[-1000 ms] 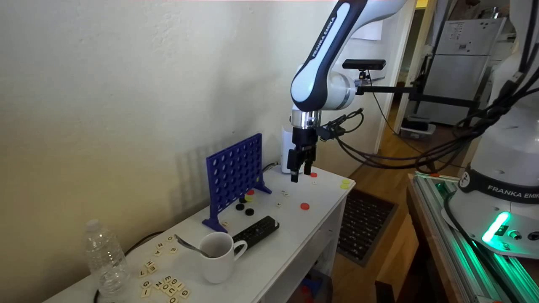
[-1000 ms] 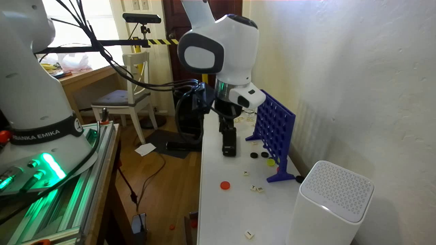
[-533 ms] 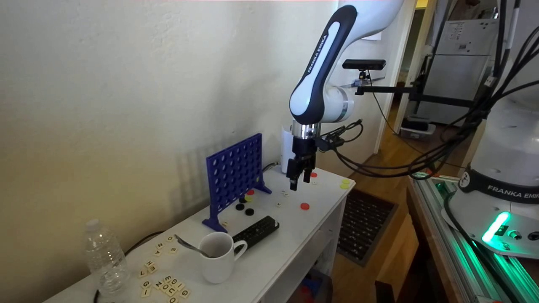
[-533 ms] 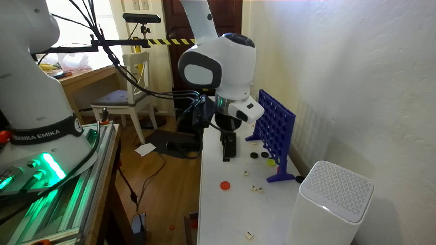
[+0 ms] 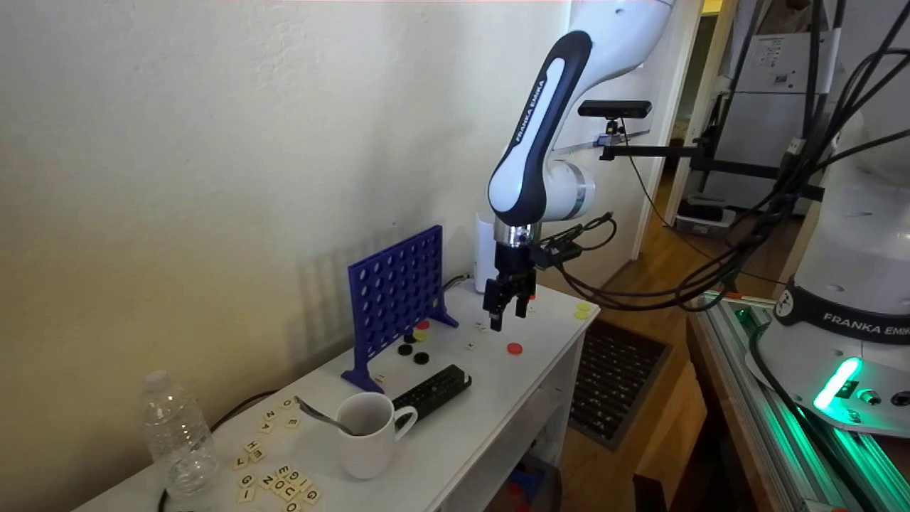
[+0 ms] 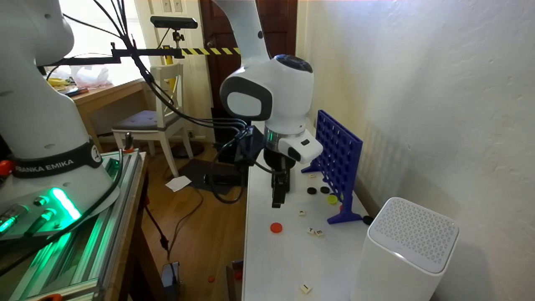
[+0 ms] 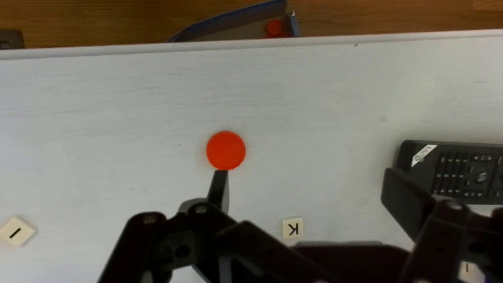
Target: Put one orange chip inside the blue gameboard.
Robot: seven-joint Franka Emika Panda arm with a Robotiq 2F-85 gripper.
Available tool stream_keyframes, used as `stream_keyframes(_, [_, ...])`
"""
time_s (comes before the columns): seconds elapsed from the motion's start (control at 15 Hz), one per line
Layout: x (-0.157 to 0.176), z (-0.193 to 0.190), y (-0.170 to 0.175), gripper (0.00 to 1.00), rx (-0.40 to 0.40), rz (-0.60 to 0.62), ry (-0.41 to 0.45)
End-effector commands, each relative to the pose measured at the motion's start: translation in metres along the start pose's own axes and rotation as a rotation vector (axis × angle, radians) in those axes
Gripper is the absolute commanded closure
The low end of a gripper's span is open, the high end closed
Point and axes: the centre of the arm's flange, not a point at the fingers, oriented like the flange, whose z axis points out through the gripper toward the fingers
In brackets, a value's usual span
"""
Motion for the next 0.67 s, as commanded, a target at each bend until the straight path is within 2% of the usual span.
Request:
stream_keyframes(0.0, [0.009, 0.024, 0.003, 0.00, -0.045, 0.037, 0.012])
stream_keyframes(0.27, [0.005, 0.038, 0.010, 0.00, -0.094, 0.084, 0.037])
stream_keyframes(0.6, [0.004, 0.053, 0.010, 0.00, -0.119, 0.139, 0.048])
